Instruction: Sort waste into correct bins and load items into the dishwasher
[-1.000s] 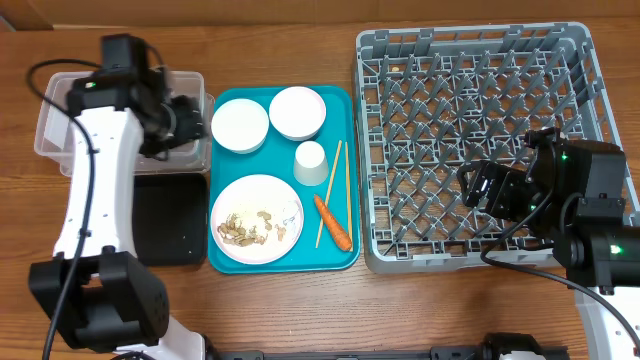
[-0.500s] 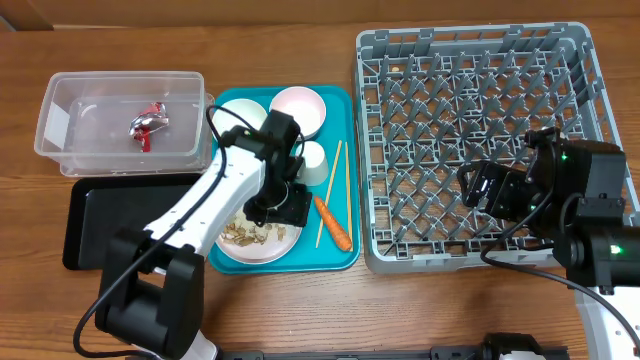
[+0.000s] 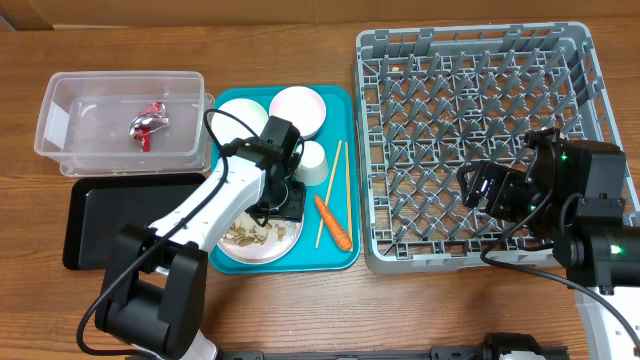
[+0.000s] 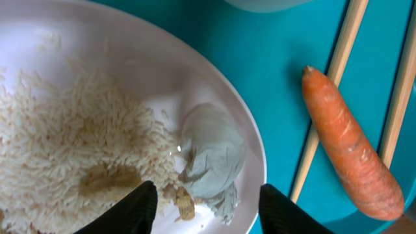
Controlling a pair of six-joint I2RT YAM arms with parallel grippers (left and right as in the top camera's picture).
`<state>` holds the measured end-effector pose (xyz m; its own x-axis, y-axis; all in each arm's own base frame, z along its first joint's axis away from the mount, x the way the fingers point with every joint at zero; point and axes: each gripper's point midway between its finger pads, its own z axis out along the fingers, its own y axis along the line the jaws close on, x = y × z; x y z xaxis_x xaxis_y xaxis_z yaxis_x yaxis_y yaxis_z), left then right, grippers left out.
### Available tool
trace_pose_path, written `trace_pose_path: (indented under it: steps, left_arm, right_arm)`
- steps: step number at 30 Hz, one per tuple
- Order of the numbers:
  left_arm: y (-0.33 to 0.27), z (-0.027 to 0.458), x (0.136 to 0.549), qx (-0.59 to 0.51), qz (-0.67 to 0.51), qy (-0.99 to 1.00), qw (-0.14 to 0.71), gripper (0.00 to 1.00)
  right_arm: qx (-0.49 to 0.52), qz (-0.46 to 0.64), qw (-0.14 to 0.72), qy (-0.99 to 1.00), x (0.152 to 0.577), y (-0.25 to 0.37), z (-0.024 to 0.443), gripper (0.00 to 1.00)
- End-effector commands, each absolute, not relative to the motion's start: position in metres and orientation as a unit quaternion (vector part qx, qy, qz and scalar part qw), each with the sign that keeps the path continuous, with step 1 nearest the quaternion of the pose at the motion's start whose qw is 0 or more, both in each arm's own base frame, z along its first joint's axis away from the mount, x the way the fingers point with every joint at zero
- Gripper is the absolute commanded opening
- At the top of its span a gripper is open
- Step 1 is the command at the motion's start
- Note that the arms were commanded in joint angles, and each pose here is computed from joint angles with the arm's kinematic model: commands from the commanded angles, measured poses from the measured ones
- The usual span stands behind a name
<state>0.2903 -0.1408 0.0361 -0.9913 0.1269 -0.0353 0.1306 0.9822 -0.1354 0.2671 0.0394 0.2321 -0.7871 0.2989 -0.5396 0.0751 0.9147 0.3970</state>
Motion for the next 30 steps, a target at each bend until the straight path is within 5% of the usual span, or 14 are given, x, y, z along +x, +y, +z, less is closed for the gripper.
trace_pose_path:
  steps: [1,10,12,15,22,30]
  left_arm:
    - [-0.140,0.029,0.293,0.057,-0.062,0.996,0.019,0.50]
    - [-0.139,0.018,0.289,0.059,-0.055,0.997,0.000,0.34]
    - [-0.139,0.018,0.289,0.058,-0.055,0.997,0.001,0.15]
    - [-0.139,0.018,0.289,0.059,-0.055,0.997,0.000,0.06]
    - [-0.132,0.051,0.299,0.061,-0.026,0.998,0.003,0.04]
    - [-0.102,0.157,0.352,0.035,0.043,0.991,0.119,0.04]
  right_arm:
    - [0.097,0.182,0.327,0.922,0.270,0.039,0.244,1.00]
    - [0.097,0.182,0.328,0.922,0.271,0.039,0.245,1.00]
    - [0.097,0.182,0.328,0.922,0.271,0.039,0.245,1.00]
    - [0.097,0.182,0.328,0.922,0.271,0.039,0.245,1.00]
    - [0.097,0.182,0.329,0.922,0.271,0.039,0.245,1.00]
    - [0.097,0.182,0.329,0.922,0.271,0.039,0.245,1.00]
